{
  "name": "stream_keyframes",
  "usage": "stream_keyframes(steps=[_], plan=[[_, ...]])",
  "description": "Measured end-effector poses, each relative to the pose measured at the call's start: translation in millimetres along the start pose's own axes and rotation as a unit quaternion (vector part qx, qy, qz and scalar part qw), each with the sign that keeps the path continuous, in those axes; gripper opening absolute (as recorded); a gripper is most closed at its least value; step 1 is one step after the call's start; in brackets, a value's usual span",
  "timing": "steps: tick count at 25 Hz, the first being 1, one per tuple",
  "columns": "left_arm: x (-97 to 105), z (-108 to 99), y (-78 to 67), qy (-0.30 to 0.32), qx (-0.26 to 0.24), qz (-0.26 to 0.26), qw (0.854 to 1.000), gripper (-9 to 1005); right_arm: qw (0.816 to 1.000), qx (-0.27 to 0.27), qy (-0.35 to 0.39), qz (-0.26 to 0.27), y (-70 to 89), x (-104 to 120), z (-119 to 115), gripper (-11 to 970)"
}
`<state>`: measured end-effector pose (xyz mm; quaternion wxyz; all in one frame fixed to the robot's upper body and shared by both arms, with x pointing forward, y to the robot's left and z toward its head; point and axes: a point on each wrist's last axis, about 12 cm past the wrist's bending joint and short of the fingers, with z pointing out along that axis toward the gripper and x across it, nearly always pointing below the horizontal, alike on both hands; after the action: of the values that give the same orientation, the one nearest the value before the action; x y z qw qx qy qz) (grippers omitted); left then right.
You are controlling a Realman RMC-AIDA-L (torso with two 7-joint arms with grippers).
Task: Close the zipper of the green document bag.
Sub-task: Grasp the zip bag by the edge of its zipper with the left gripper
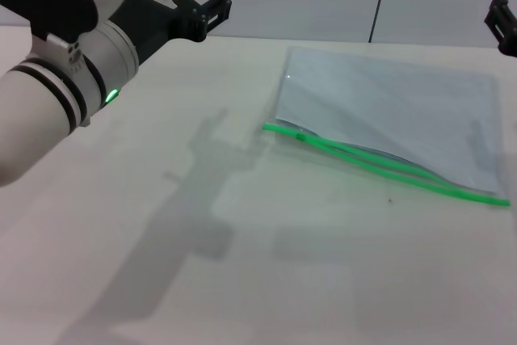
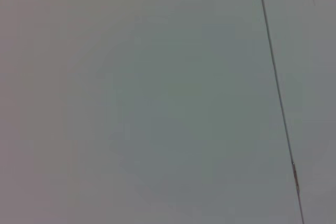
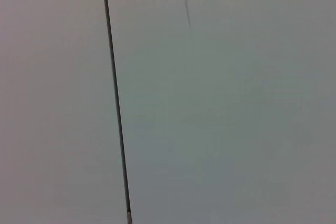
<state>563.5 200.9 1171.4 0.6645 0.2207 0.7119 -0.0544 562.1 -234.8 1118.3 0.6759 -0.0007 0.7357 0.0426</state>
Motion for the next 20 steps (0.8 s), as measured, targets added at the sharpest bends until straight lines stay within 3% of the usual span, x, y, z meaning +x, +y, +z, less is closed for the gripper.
stream_keyframes(steps=[20], plan=[[0.3,0.0,0.4,0.0,-0.001,0.001,1.0,752,1.0,0.0,0.005,-0.002,-0.4,2.6,1.1,730]])
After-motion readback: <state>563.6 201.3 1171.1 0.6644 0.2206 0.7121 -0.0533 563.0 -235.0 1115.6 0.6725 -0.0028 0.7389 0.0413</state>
